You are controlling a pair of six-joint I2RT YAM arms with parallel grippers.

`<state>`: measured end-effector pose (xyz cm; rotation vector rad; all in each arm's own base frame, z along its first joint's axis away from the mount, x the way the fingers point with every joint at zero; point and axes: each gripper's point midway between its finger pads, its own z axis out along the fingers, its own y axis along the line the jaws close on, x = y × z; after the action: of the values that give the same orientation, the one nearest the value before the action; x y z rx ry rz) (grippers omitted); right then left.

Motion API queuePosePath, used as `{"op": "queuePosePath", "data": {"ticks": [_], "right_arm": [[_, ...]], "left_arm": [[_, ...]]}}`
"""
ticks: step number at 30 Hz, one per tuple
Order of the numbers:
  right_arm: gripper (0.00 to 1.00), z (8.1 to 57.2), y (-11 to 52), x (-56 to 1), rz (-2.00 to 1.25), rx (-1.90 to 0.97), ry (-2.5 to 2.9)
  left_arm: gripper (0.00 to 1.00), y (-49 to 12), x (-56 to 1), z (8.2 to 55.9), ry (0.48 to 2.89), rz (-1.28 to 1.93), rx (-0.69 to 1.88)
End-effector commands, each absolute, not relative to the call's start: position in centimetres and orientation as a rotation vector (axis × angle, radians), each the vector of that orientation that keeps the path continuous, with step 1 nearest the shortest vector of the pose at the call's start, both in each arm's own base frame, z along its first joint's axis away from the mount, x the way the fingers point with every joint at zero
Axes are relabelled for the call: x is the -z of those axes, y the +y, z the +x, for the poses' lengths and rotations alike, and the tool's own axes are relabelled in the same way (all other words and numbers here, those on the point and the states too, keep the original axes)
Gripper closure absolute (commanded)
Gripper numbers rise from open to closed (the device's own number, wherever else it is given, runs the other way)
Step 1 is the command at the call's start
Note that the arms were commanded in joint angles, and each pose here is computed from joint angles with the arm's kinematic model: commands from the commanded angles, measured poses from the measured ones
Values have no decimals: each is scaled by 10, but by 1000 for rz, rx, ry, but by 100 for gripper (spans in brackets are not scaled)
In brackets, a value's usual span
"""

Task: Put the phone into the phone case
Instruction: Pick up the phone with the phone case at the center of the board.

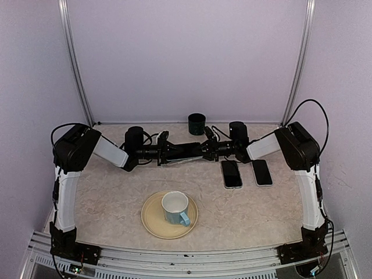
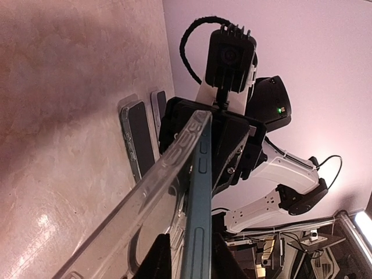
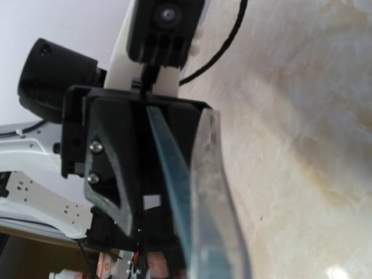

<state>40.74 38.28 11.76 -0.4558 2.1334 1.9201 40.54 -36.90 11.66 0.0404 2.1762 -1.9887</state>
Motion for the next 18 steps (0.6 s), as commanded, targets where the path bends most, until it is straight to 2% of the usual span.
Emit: {"op": "queuePosePath", "data": {"ticks": [1, 18], "right_arm": [[100, 394, 388, -128, -567, -1924, 2074], [100, 398, 375, -147, -575, -1893, 2043]], "left_arm": [[73, -363, -147, 410, 2138, 83, 1942], [48, -344, -160, 416, 2213, 40, 1758]]}}
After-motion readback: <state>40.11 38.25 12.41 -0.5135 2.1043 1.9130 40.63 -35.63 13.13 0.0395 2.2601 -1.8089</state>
